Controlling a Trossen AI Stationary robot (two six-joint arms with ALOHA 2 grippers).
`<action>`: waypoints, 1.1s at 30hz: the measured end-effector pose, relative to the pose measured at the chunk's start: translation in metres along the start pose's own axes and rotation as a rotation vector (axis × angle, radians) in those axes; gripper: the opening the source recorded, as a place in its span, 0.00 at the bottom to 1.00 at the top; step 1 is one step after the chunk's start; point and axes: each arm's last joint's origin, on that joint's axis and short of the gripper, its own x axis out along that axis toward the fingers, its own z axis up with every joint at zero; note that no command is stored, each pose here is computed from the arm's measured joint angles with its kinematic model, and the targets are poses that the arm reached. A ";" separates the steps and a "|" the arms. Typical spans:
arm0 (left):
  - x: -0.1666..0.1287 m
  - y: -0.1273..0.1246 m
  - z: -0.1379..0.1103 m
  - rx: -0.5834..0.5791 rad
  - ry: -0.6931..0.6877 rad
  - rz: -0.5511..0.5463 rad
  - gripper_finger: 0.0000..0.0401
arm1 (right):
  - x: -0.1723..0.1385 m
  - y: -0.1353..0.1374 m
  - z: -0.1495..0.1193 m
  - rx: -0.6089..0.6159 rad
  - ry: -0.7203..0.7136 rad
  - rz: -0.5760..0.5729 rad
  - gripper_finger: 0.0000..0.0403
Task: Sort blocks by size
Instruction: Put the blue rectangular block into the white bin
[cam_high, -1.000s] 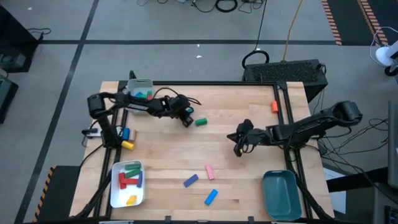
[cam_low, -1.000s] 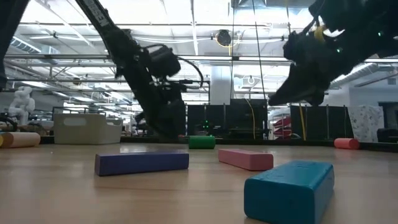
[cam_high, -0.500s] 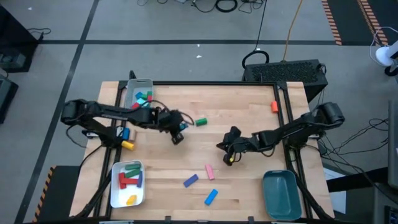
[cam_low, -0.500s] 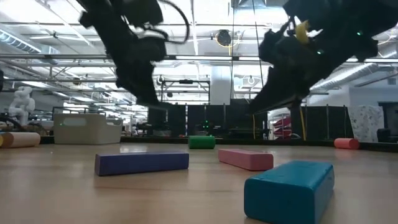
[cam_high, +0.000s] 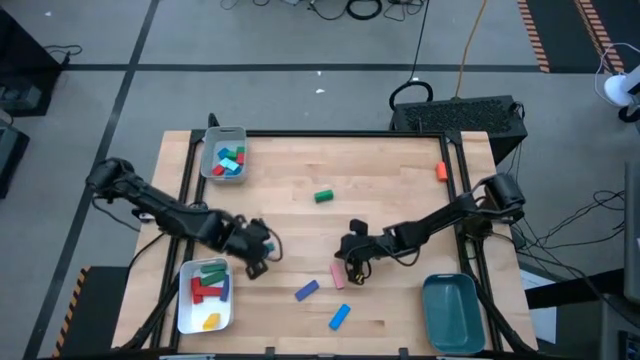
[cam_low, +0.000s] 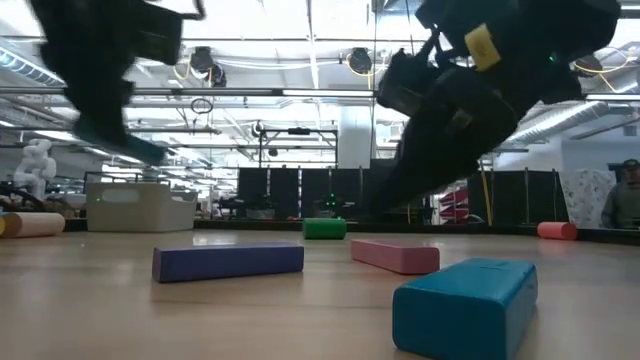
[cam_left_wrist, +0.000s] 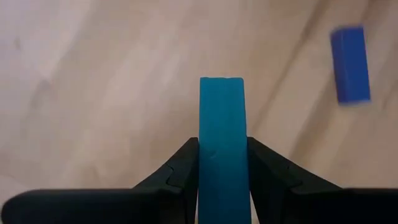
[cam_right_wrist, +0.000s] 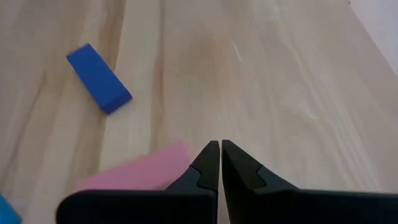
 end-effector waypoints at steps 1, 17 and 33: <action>-0.002 -0.004 -0.006 -0.005 0.011 -0.006 0.27 | 0.001 0.001 0.002 0.001 -0.005 0.003 0.00; -0.052 -0.039 -0.081 0.129 0.272 -0.132 0.27 | 0.002 0.004 0.010 0.006 -0.033 0.012 0.00; -0.058 -0.034 -0.110 0.081 0.333 -0.027 0.34 | -0.001 0.018 0.021 -0.068 -0.178 0.085 0.08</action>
